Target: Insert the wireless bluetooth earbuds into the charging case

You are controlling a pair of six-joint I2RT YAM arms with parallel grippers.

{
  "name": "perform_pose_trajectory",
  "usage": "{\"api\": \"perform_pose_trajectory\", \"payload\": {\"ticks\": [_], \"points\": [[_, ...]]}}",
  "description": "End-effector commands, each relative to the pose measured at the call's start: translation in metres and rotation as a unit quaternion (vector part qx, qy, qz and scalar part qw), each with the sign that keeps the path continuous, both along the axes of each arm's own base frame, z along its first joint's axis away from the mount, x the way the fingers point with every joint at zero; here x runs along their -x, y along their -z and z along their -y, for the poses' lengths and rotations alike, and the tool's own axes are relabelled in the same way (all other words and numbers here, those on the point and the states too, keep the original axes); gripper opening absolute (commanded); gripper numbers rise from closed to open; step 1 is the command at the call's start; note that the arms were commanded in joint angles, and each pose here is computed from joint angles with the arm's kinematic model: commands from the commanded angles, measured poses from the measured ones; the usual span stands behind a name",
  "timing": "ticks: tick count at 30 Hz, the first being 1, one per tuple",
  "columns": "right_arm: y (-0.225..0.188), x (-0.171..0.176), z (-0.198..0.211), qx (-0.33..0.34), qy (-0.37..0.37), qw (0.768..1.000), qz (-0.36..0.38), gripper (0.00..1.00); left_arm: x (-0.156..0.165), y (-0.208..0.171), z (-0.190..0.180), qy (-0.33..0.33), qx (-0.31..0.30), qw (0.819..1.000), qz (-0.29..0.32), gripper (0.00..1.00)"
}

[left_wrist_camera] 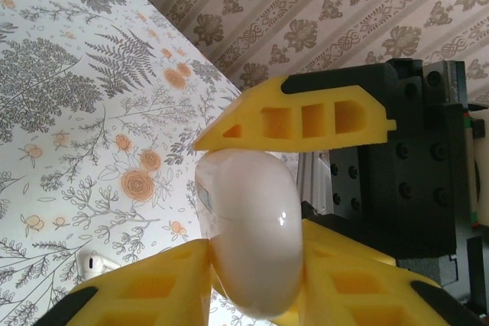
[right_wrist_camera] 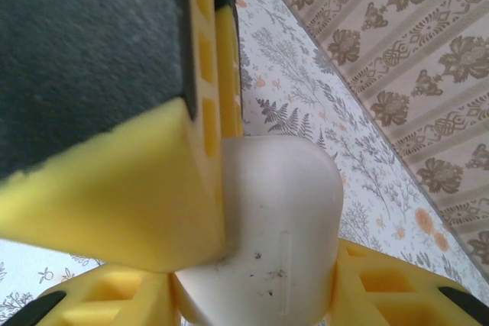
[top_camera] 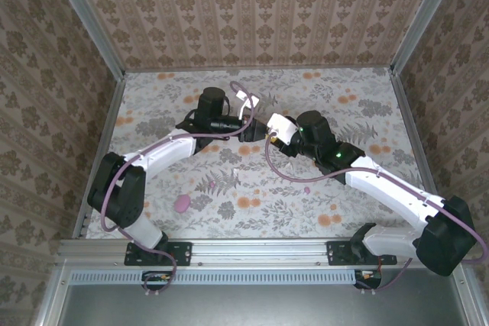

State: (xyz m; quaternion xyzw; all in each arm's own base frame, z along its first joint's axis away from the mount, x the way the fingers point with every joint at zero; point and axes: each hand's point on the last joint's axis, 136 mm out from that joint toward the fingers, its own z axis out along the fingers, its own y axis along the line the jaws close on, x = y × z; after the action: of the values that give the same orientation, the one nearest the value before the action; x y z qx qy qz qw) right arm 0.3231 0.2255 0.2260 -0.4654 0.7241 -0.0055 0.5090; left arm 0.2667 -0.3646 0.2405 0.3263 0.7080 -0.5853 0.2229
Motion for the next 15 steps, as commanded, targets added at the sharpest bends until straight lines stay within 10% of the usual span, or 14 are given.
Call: {"api": "perform_pose_trajectory", "payload": {"ticks": [1,15], "points": [[-0.011,0.009,-0.013,-0.023,-0.032,0.999,0.007,0.39,0.006,-0.015,0.012,0.027,0.019,0.999,0.018,0.30],[-0.020,0.010,-0.010,-0.047,-0.019,0.999,0.010,0.53,-0.002,-0.018,0.005,0.006,0.022,0.999,0.030,0.13]]}}
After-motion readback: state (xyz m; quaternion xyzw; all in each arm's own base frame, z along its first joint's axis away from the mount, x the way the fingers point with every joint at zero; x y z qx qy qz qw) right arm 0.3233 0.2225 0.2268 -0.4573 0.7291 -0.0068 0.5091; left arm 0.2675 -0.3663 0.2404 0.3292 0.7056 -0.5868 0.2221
